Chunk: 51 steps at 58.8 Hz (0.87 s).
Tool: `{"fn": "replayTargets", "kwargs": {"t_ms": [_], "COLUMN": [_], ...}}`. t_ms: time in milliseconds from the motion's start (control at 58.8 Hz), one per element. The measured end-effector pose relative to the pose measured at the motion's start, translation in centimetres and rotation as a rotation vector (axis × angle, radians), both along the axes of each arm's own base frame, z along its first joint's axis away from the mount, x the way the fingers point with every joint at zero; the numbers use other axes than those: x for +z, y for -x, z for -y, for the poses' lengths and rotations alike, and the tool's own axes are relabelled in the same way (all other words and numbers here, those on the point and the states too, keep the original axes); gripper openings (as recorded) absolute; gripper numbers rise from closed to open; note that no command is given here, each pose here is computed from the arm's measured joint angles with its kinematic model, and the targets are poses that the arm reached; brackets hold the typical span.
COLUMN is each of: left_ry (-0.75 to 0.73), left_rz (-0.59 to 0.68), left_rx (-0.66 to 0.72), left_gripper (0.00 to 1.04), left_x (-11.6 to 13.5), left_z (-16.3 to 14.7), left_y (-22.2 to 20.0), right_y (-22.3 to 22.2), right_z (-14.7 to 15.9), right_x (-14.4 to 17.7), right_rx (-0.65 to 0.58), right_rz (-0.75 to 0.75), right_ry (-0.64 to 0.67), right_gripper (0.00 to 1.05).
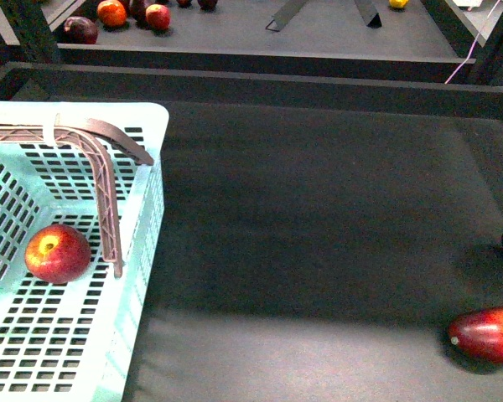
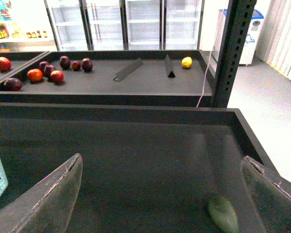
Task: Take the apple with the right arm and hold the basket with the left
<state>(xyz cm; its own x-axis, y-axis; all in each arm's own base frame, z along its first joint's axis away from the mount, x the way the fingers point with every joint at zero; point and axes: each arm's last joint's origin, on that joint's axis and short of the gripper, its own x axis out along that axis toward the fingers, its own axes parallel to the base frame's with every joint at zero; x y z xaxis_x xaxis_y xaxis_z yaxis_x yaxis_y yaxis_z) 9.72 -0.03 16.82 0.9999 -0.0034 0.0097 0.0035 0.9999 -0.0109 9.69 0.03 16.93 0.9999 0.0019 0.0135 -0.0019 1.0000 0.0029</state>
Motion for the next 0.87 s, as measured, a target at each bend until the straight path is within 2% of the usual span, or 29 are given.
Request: {"fn": "replayTargets", "kwargs": {"t_ms": [306, 340, 459, 714, 748, 867], "left_ry": [0.001, 0.0, 0.0, 0.0, 0.0, -0.002], "left_rz": [0.0, 0.0, 0.0, 0.0, 0.0, 0.0], "left_rx": [0.0, 0.0, 0.0, 0.0, 0.0, 0.0], "left_gripper": [0.04, 0.08, 0.42, 0.95, 0.99, 0.98], "left_x": [0.0, 0.0, 0.0, 0.0, 0.0, 0.0], "left_z": [0.0, 0.0, 0.0, 0.0, 0.0, 0.0], "left_y": [0.0, 0.0, 0.0, 0.0, 0.0, 0.0], "right_y": [0.0, 0.0, 0.0, 0.0, 0.0, 0.0], "right_z": [0.0, 0.0, 0.0, 0.0, 0.0, 0.0], "right_x": [0.0, 0.0, 0.0, 0.0, 0.0, 0.0], "right_rx": [0.0, 0.0, 0.0, 0.0, 0.0, 0.0], "right_rz": [0.0, 0.0, 0.0, 0.0, 0.0, 0.0], "right_ry": [0.0, 0.0, 0.0, 0.0, 0.0, 0.0], "right_gripper": [0.96, 0.96, 0.96, 0.96, 0.96, 0.96]}}
